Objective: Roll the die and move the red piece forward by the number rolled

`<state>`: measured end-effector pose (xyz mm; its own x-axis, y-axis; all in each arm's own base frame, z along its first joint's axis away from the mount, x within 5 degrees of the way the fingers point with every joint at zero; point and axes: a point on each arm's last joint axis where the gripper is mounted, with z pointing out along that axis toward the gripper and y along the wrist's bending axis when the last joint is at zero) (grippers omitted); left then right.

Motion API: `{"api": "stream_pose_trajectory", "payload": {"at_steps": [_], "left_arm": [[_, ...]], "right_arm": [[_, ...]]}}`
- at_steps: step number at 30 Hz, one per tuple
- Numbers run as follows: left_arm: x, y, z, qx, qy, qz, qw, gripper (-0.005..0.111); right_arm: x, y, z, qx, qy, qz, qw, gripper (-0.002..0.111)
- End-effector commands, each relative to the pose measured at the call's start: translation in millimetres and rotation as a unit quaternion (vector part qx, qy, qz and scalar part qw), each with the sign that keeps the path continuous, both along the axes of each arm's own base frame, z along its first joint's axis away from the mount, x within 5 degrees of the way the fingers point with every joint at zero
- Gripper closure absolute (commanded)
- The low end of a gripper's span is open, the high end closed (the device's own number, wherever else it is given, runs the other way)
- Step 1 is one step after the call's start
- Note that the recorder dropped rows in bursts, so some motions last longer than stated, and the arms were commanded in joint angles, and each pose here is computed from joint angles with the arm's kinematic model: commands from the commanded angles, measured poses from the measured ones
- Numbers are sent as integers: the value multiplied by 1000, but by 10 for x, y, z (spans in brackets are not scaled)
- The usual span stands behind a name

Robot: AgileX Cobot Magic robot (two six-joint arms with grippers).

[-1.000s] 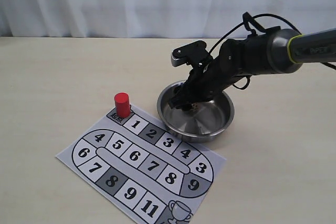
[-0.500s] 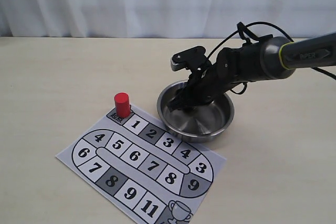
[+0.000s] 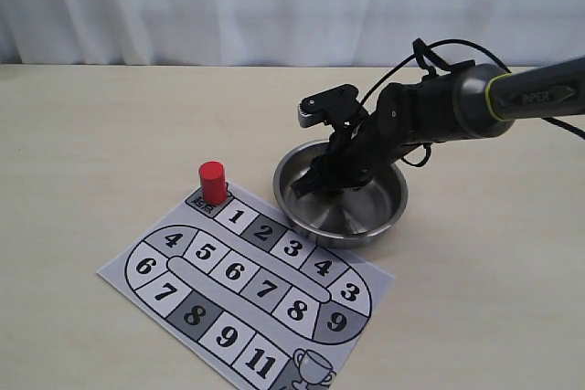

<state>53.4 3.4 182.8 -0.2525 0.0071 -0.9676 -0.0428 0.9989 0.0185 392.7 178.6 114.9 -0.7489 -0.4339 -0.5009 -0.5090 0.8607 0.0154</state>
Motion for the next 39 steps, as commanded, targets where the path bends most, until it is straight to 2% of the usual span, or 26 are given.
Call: {"api": "stream_pose_trajectory", "payload": {"at_steps": [1,2,3,8,12,21,25,32,39], "left_arm": [[3,-1,5,-3,-6,0,1000,107],[3,-1,5,-3,-6,0,1000,107],[3,-1,5,-3,-6,0,1000,107],[3,-1,5,-3,-6,0,1000,107],[3,-1,5,-3,-6,0,1000,107],[3,-1,5,-3,-6,0,1000,107],[3,-1,5,-3,-6,0,1000,107],[3,-1,5,-3,-6,0,1000,107],[3,-1,5,-3,-6,0,1000,107]], "right_arm": [[12,-9,9,2,1,-6,1000,96],[9,-10,27,2,1,-6,1000,103],[5,-7,105,3,1,-3,1000,104],[26,-74,661,13,-53,0,999,104],[118,-370,840,28,-64,-72,995,104],[406,-1478,657,16,-62,-205,977,104],[480,-1824,497,-3,-75,-220,973,104],[596,-2096,332,-29,-124,-218,968,104],[874,-2078,308,-12,-15,-228,973,104]]}}
